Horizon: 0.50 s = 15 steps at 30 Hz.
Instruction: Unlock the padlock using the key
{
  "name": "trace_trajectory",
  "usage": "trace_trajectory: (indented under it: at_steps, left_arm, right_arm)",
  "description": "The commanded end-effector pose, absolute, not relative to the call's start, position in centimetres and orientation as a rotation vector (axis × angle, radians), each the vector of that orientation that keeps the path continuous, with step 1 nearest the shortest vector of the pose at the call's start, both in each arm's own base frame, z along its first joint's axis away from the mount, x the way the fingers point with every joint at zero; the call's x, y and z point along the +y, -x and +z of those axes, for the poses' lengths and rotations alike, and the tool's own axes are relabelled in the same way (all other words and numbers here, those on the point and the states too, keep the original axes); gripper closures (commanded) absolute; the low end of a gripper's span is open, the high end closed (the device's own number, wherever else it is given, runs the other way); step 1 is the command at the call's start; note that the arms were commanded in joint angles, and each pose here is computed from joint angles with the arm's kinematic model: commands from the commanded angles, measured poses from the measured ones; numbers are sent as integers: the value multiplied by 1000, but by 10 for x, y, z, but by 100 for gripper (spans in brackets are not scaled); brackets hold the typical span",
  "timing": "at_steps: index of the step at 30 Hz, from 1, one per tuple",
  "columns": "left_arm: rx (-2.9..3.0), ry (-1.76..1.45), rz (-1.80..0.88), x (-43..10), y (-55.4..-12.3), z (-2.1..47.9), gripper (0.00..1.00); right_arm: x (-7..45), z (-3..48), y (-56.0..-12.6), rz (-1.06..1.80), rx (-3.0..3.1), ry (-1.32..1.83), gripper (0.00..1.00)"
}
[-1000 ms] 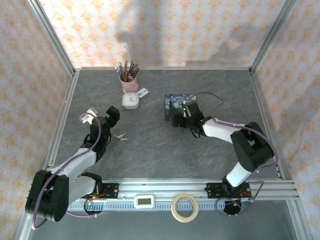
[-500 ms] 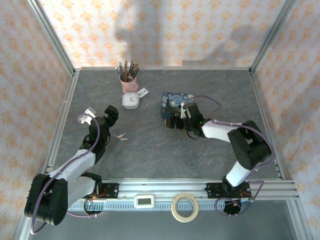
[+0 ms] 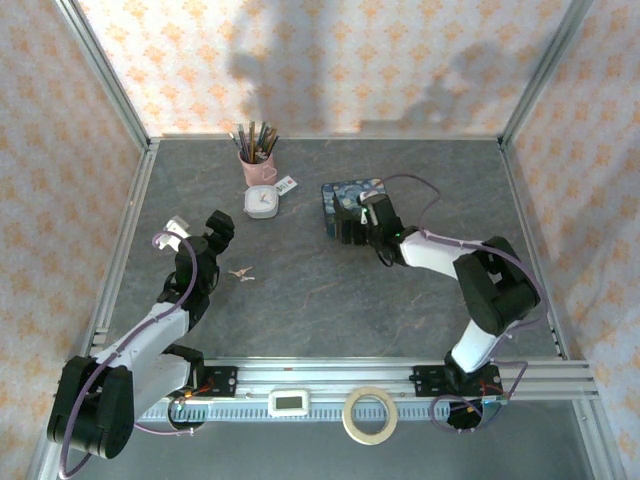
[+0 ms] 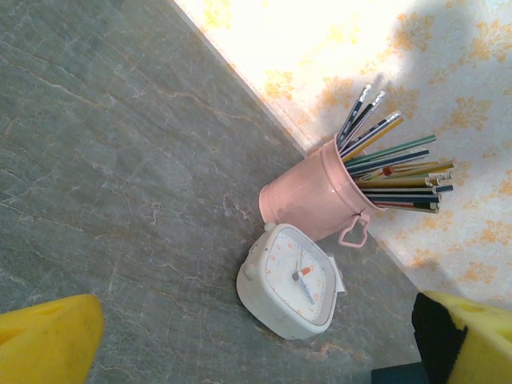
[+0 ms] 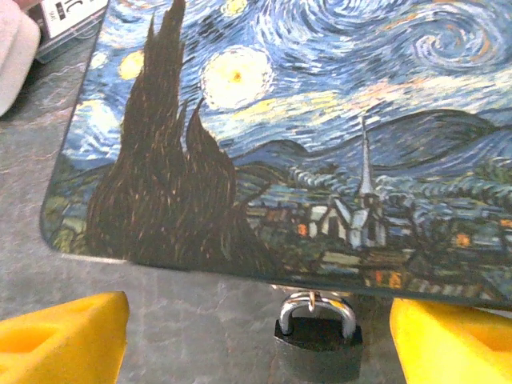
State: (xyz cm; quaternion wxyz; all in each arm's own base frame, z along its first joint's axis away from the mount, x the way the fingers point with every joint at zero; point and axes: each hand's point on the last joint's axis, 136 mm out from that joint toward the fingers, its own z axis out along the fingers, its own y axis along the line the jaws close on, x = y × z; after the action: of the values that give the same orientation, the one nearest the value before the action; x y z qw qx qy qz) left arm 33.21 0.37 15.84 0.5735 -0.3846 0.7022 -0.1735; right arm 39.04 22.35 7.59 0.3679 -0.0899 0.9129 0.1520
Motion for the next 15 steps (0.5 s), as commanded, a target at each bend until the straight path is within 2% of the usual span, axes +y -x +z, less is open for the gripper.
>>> trace_trajectory:
  at_steps: [1,10,11,13,15]
  left_arm:
    - [1625,910,-398,8,-330,161,2]
    - [1709,899,-299,13,-325,146,1]
    - [1741,890,-278,12,-325,143,1]
    - [1836,859,-239,8,-326,131,1]
    - [1915,850,-211,5,-325,119,2]
  right_arm:
    - [226,74,-402,328,2325,288,16]
    - [216,75,-381,380,2358,182,15]
    - [212,79,-379,369,2353,164,13]
    - [203,89,-375,354,2331,127,0]
    - [196,100,-372,345,2299,82,0]
